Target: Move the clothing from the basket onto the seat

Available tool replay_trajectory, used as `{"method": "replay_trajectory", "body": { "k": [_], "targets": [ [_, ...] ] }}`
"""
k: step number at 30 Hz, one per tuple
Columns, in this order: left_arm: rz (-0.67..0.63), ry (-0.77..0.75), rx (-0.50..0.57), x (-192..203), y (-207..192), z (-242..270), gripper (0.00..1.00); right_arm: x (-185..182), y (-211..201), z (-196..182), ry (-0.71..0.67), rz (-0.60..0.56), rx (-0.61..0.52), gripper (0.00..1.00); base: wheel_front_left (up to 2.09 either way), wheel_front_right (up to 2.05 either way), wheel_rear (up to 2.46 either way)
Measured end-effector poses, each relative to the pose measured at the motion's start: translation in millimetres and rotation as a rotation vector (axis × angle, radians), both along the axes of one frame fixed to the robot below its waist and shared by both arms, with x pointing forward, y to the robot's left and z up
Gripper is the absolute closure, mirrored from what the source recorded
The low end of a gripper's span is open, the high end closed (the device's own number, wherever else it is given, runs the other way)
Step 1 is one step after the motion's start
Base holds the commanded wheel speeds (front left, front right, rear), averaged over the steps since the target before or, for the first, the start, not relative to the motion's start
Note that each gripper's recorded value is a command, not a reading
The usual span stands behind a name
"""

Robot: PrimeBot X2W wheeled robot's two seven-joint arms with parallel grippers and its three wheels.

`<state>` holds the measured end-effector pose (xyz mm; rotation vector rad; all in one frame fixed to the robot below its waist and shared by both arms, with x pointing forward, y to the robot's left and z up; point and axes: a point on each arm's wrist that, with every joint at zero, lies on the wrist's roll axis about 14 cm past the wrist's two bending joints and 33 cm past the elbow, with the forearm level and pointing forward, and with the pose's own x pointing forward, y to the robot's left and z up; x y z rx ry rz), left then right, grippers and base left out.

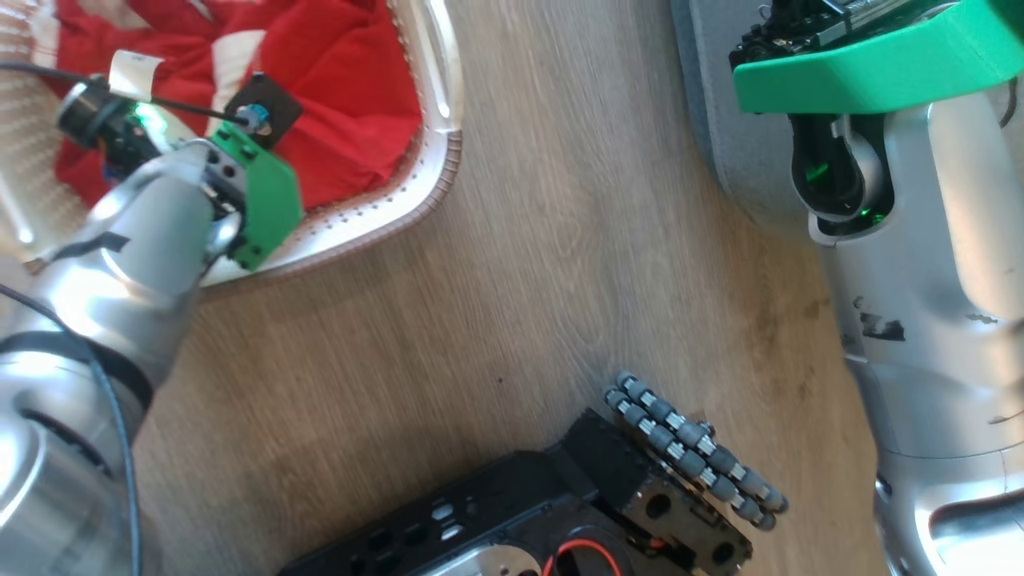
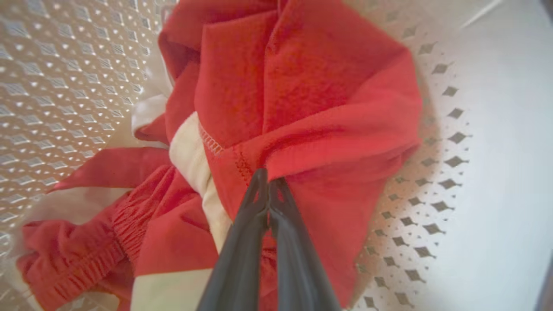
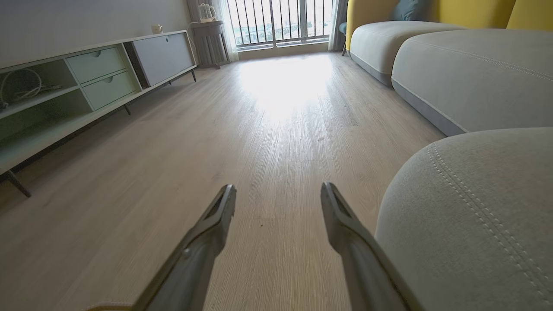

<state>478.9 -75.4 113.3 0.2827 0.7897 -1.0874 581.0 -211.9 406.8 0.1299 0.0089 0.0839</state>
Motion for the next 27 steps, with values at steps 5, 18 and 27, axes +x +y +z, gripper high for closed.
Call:
{"method": "replay_trajectory", "body": {
  "k": [5,18,27],
  "targets": [
    [0.094,0.011,-0.078,-1.9,-4.4,31.1,1.00,-0.1,6.3,15.5,-0.026,0.012,-0.020,0.00,0.00,0.00,0.00],
    [0.327,-0.055,-0.272,23.3,-1.0,138.5,1.00,-15.2,30.6,41.5,-0.050,0.045,-0.030,0.00,0.00,0.00,0.00],
    [0.489,-0.163,-0.382,22.9,31.6,221.3,1.00,-45.0,51.5,63.6,-0.053,0.071,0.004,0.00,0.00,0.00,0.00]
  ]
}}
